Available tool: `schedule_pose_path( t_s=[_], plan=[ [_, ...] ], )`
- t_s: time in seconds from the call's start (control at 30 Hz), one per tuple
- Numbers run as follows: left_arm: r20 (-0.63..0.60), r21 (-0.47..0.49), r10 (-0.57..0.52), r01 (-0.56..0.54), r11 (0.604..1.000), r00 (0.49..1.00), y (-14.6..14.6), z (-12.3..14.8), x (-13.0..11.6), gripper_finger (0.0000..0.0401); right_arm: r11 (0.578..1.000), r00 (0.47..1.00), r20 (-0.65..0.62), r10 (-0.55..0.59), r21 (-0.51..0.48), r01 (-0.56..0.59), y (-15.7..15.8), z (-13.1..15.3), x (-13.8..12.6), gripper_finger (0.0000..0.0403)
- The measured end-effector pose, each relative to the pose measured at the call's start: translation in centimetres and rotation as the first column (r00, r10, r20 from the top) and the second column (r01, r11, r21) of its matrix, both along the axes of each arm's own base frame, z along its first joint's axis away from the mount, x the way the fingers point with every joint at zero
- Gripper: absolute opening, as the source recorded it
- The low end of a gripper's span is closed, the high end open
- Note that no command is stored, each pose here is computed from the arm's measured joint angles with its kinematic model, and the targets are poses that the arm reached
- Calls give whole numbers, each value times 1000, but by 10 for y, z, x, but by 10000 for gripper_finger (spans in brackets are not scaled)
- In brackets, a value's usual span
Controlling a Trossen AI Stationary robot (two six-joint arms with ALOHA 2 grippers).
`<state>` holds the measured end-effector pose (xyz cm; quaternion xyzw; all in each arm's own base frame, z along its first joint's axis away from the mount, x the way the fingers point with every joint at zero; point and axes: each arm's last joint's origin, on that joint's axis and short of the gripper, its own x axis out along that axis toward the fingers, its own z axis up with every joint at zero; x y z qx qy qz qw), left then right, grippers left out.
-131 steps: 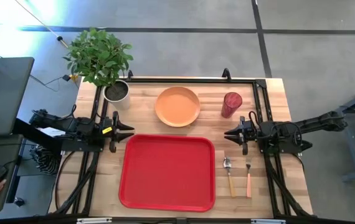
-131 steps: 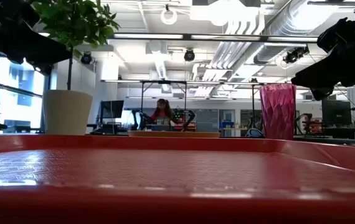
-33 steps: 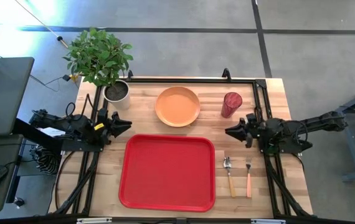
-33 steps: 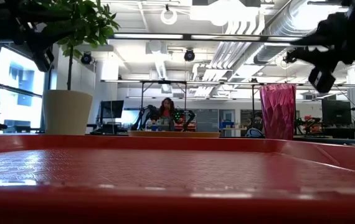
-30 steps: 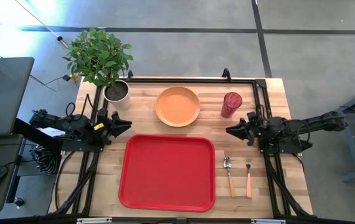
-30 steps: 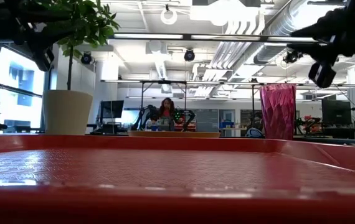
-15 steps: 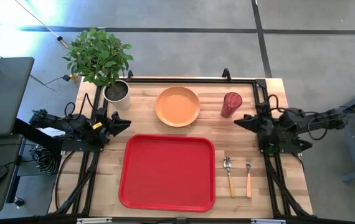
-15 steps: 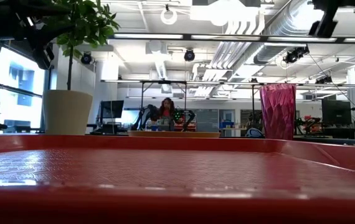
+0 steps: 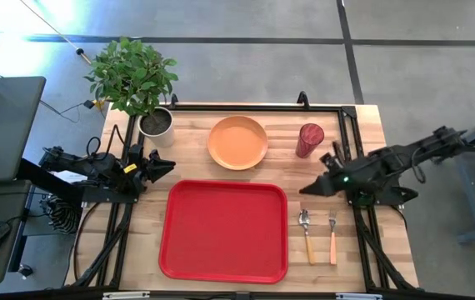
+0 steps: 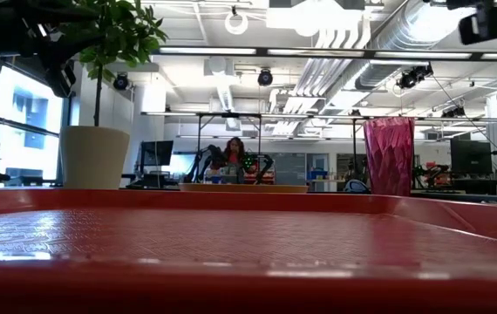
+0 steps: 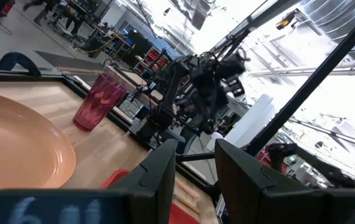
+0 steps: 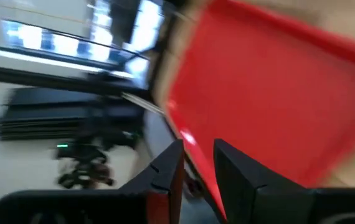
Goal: Pick and place plate/cup/fork/spoon on tray
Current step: Put the yellow spoon to the right on the orange tray
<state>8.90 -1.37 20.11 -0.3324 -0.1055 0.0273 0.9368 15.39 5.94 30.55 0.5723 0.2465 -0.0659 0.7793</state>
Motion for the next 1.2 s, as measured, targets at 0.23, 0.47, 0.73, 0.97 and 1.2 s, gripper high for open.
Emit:
schedule_pose_path(
  t_s=[0.23, 0.47, 0.73, 0.97, 1.2],
  plan=[
    [-7, 2, 0, 0, 1000, 1000, 0, -1, 0, 103, 999, 952, -306, -18, 40, 32, 27, -10, 18, 78],
    [-7, 2, 0, 0, 1000, 1000, 0, -1, 0, 103, 997, 869, -493, -42, 41, 72, 48, -26, 26, 78],
    [-7, 2, 0, 0, 1000, 1000, 0, -1, 0, 103, 994, 777, -627, -54, 41, 103, 69, -49, 29, 78],
    [-7, 2, 0, 0, 1000, 1000, 0, -1, 0, 103, 998, 697, -717, -6, 42, 52, 85, -68, 33, 78],
    [-7, 2, 3, -3, 1000, 1000, 0, -1, 0, 103, 999, 623, -782, -31, -10, 37, 96, -92, 42, 98]
  ],
)
